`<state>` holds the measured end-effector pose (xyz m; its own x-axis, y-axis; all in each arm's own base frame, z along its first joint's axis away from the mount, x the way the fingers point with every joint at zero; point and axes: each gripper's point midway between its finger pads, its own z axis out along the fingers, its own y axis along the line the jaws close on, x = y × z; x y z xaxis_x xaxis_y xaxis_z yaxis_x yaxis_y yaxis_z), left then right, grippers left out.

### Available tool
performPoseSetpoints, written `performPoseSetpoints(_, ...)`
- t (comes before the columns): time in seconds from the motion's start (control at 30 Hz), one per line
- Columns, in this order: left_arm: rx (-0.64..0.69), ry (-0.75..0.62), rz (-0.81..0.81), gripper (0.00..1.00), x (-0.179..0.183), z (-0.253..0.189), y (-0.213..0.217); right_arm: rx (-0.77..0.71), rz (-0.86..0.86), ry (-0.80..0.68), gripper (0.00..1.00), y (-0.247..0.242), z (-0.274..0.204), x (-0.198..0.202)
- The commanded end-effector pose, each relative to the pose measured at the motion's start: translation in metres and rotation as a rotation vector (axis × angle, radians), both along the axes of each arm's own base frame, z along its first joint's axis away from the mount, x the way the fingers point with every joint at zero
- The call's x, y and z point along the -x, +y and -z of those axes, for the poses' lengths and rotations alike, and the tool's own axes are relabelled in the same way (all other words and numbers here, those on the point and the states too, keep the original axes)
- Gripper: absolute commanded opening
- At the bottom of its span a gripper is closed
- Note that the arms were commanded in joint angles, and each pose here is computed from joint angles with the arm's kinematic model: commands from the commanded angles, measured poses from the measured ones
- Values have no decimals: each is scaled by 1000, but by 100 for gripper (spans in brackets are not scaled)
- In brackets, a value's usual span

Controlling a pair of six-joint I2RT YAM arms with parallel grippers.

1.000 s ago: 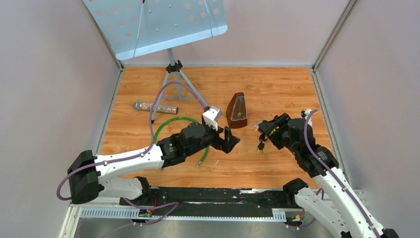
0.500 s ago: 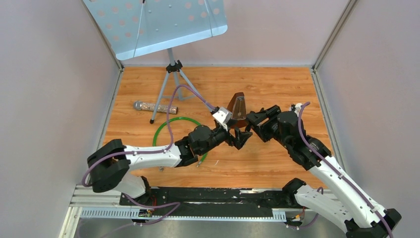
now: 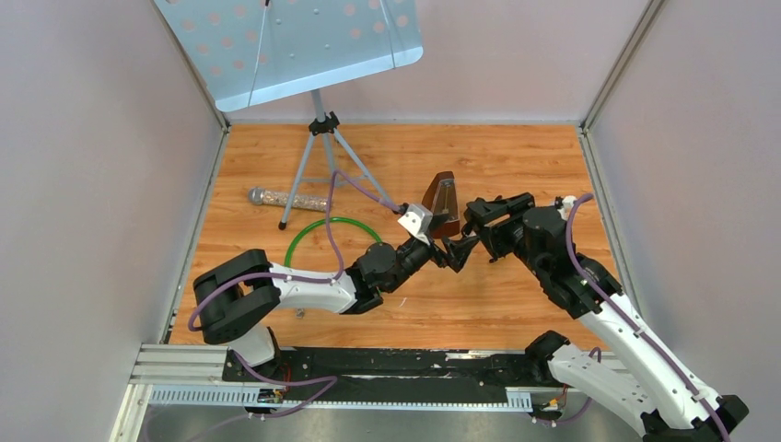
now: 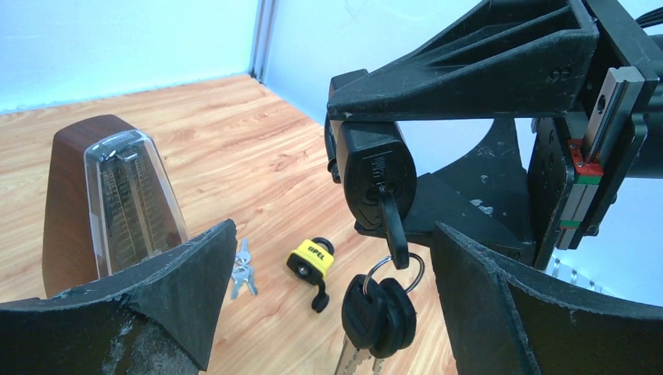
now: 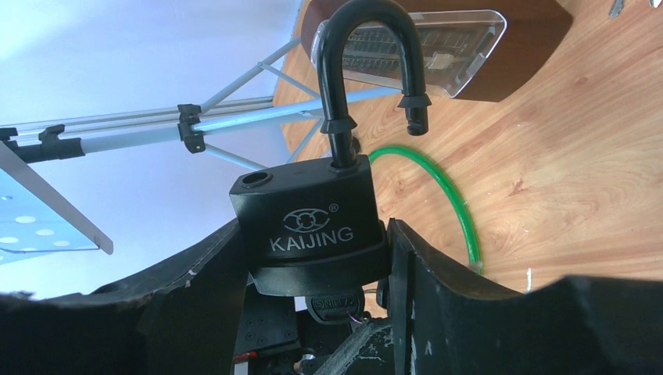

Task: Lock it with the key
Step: Lock the lock.

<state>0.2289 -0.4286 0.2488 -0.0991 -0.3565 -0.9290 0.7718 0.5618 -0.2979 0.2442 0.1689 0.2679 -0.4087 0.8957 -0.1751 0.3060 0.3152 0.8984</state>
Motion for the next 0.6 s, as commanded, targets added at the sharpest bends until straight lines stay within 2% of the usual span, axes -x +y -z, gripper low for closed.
performPoseSetpoints(0.0,175,-57,-74,100,-6,-52,8,-171,-31,-159,29,12,-71,0)
performPoseSetpoints(0.27,218,-198,31,96,20,-71,12,-176,-31,-160,29,10,-69,3)
performPoseSetpoints(0.43,217,-203,43,96,21,-74,9,-194,-39,-158,29,11,-70,5)
performPoseSetpoints(0.57,187,-125,-3,95,7,-64,1,-221,-65,-163,29,15,-75,8)
